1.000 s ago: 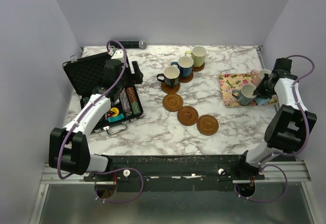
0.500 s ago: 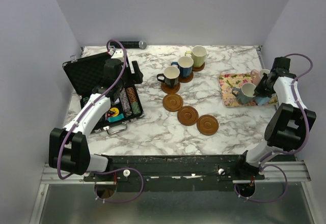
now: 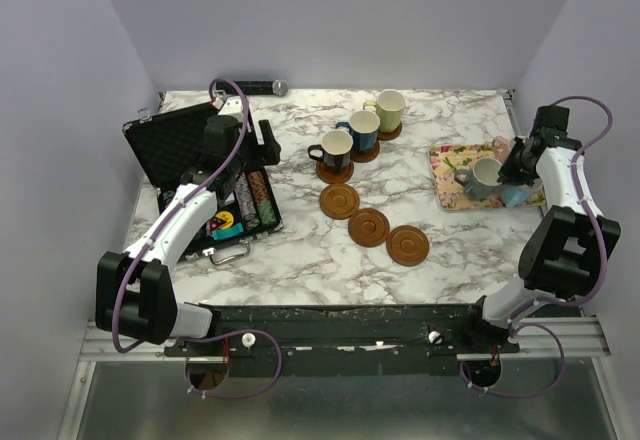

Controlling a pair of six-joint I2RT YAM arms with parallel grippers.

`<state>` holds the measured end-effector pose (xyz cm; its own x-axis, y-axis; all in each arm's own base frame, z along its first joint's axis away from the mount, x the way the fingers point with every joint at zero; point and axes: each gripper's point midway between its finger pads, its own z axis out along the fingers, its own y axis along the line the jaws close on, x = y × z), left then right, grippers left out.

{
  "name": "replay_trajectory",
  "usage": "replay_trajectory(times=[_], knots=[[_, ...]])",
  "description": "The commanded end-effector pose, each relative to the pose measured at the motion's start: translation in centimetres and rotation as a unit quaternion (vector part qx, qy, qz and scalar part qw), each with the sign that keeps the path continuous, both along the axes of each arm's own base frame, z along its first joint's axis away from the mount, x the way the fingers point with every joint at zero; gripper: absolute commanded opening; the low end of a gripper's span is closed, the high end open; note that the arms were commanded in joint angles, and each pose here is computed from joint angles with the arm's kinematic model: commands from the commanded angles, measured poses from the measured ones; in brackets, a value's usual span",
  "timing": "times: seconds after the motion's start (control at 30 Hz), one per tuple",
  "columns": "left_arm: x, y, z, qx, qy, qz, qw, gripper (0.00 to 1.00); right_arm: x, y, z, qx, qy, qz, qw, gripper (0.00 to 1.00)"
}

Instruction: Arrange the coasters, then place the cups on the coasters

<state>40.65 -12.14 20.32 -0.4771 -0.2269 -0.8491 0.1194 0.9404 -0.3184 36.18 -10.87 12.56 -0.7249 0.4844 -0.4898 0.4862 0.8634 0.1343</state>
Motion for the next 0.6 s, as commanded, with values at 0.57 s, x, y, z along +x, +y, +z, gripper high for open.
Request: replay_trajectory(times=[0.57], knots=[[-0.7, 1.5, 2.7, 0.005, -0.037, 0.031, 0.999, 0.99, 2.3, 16.4, 8.6, 0.03, -0.108, 0.164, 0.98, 0.01]])
